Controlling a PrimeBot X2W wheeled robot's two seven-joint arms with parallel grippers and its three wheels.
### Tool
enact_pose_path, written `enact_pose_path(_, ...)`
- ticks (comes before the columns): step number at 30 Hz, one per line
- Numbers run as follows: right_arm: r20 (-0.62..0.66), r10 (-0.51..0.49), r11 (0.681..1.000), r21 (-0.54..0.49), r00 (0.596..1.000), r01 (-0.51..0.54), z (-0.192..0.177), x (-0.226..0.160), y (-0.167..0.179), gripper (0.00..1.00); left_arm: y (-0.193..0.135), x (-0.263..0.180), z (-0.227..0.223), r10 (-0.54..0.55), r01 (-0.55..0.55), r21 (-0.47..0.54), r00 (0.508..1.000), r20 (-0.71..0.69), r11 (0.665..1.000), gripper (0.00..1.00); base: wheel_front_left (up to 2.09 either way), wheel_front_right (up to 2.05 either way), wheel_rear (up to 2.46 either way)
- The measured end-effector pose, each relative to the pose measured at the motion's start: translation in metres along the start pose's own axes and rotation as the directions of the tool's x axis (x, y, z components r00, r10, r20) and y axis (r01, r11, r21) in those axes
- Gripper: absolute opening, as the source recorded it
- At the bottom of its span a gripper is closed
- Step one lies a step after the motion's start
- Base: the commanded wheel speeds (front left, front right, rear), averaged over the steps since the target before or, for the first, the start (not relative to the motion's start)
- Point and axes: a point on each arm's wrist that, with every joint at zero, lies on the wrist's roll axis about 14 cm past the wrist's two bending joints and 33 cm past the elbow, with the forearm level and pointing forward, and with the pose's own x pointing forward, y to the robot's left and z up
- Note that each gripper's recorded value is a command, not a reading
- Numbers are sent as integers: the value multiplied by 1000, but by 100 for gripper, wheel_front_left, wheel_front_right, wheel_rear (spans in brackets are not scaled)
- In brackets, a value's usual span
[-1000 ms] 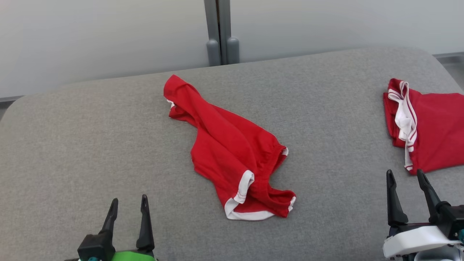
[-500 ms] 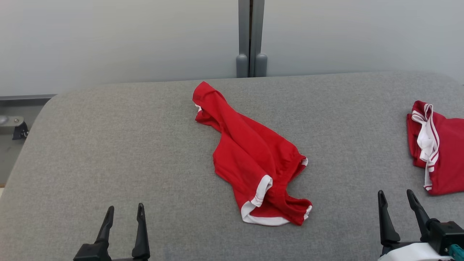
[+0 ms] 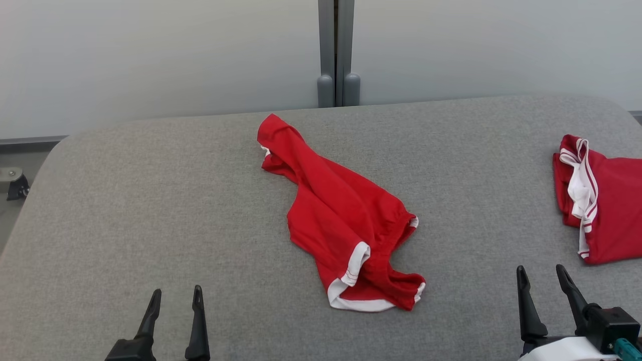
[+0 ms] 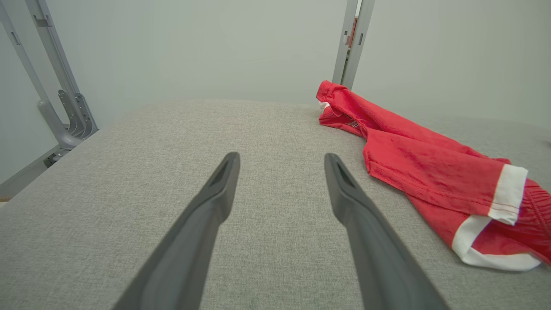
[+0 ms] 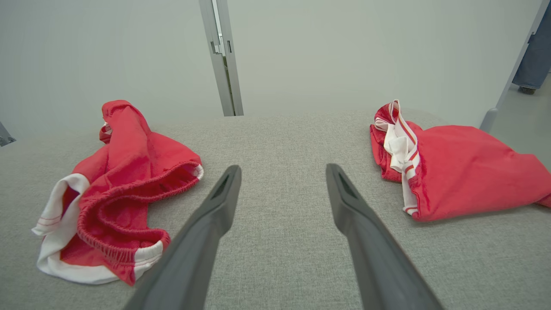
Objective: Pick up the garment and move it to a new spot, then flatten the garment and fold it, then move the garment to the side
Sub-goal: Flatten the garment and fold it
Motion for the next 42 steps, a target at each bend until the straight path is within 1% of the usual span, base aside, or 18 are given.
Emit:
enact_pose_path(9,1,-10,1000,5,1000,10,0,-2,-2,100,-9,3,-2,-31,31,1,999,-8,1000,100,0,0,0)
enact_pose_path(12,4,-20,1000,6,1000,19,1,-3,-4,100,-17,8,1,-66,66,10,998,1,998,100,0,0,0)
enact_pose_path(14,5,-21,1000,7,1000,21,1,-3,-5,100,-32,20,18,-115,114,24,992,55,993,100,0,0,0)
enact_pose_path(17,16,-40,999,6,999,40,4,-5,-10,100,-63,36,40,-212,208,44,970,121,977,100,0,0,0)
enact_pose_path(19,26,-54,999,6,998,53,7,-6,-14,100,-90,41,43,-293,286,70,948,124,956,100,0,0,0)
enact_pose_path(21,33,-66,998,7,997,65,9,-9,-18,100,-127,45,40,-398,391,86,913,88,916,100,0,0,0)
enact_pose_path(23,32,-83,997,10,996,83,9,-13,-22,100,-163,43,34,-503,498,101,863,34,861,100,0,0,0)
enact_pose_path(24,32,-92,996,12,995,92,9,-15,-25,100,-183,39,32,-556,553,90,831,12,829,100,0,0,0)
enact_pose_path(27,31,-117,993,15,993,116,9,-21,-31,100,-231,22,14,-684,689,90,725,-87,719,100,0,0,0)
enact_pose_path(28,32,-124,992,16,992,124,9,-23,-33,100,-245,14,4,-715,726,71,687,-130,684,100,0,0,0)
enact_pose_path(29,34,-131,991,17,991,130,10,-23,-34,100,-253,7,-5,-734,750,62,658,-169,658,100,0,0,0)
enact_pose_path(30,37,-138,990,18,990,137,11,-24,-36,100,-262,-2,-22,-751,781,62,616,-237,622,100,0,0,0)
enact_pose_path(32,37,-153,988,21,988,152,11,-27,-40,100,-271,-14,-45,-757,811,56,565,-328,582,100,0,0,0)
enact_pose_path(34,39,-176,984,28,984,175,11,-30,-45,100,-273,-15,-57,-745,808,37,559,-365,588,100,0,0,0)
enact_pose_path(35,39,-188,982,27,981,187,12,-32,-49,100,-273,-16,-68,-731,812,51,549,-405,581,100,0,0,0)
enact_pose_path(36,37,-200,980,27,979,200,11,-34,-52,100,-272,-15,-74,-721,811,61,548,-423,581,100,0,0,0)
enact_pose_path(40,13,-249,968,27,968,249,5,-43,-65,100,-276,-4,-84,-700,808,85,554,-451,584,100,0,0,0)
enact_pose_path(42,1,-262,965,26,965,262,1,-45,-68,100,-274,0,-95,-677,805,91,548,-491,586,100,0,0,0)
